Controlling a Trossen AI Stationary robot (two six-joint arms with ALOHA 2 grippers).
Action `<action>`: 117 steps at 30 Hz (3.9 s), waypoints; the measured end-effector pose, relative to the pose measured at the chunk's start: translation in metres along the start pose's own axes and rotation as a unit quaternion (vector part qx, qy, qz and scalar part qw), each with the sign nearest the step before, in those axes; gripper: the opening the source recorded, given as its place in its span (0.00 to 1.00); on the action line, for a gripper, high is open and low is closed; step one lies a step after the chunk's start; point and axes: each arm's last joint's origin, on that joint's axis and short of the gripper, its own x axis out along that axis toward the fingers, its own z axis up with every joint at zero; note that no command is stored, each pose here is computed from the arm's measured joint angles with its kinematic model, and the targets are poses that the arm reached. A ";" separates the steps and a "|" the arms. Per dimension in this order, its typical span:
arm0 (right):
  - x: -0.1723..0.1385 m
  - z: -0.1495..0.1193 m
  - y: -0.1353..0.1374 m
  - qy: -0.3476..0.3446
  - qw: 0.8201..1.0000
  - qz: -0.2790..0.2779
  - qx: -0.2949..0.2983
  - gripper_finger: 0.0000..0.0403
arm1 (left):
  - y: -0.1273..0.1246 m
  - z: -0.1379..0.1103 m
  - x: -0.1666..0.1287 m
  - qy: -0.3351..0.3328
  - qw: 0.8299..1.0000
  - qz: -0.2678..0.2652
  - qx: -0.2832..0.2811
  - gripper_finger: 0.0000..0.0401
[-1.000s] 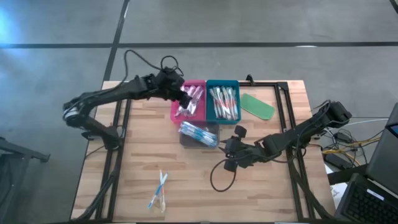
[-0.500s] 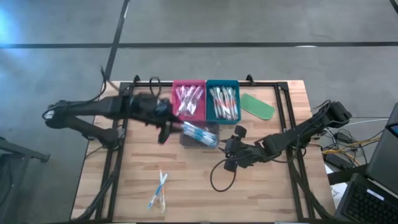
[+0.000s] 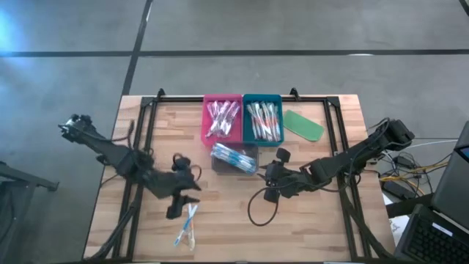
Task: Pick & Place Toothbrushes
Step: Put the blue toothbrush into the transparent gray bin
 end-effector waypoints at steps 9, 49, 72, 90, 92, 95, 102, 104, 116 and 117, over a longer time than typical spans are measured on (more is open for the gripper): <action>0.000 0.001 0.001 -0.004 1.000 0.004 0.004 0.19 | -0.030 -0.040 0.038 0.099 0.991 0.039 -0.078 0.46; 0.000 0.002 0.001 -0.007 1.000 0.005 0.006 0.28 | -0.016 -0.126 0.167 0.257 0.916 0.231 -0.203 0.34; 0.000 0.002 0.001 -0.007 1.000 0.005 0.007 0.37 | -0.031 -0.074 0.158 0.257 0.952 0.143 -0.083 0.11; -0.031 0.014 -0.032 -0.065 0.988 -0.142 0.007 0.24 | -0.001 0.026 0.139 0.184 0.929 0.154 0.283 0.11; -0.041 0.019 -0.043 -0.075 0.985 -0.157 0.017 0.22 | 0.007 0.038 0.137 0.171 0.926 0.156 0.299 0.11; -0.056 0.025 -0.064 -0.085 0.982 -0.166 0.040 0.19 | 0.026 0.058 0.135 0.149 0.928 0.171 0.294 0.11; -0.088 0.035 -0.113 -0.111 0.972 -0.179 0.108 0.16 | 0.082 0.084 0.133 0.155 0.922 0.216 0.282 0.11; -0.094 0.037 -0.125 -0.116 0.969 -0.176 0.128 0.17 | 0.091 0.086 0.137 0.161 0.918 0.220 0.288 0.11; -0.096 0.031 -0.166 -0.071 0.967 -0.194 0.152 0.31 | 0.089 0.084 0.187 0.186 0.903 0.205 0.327 0.11; -0.095 0.030 -0.168 -0.066 0.966 -0.197 0.153 0.32 | 0.088 0.085 0.191 0.190 0.902 0.206 0.328 0.11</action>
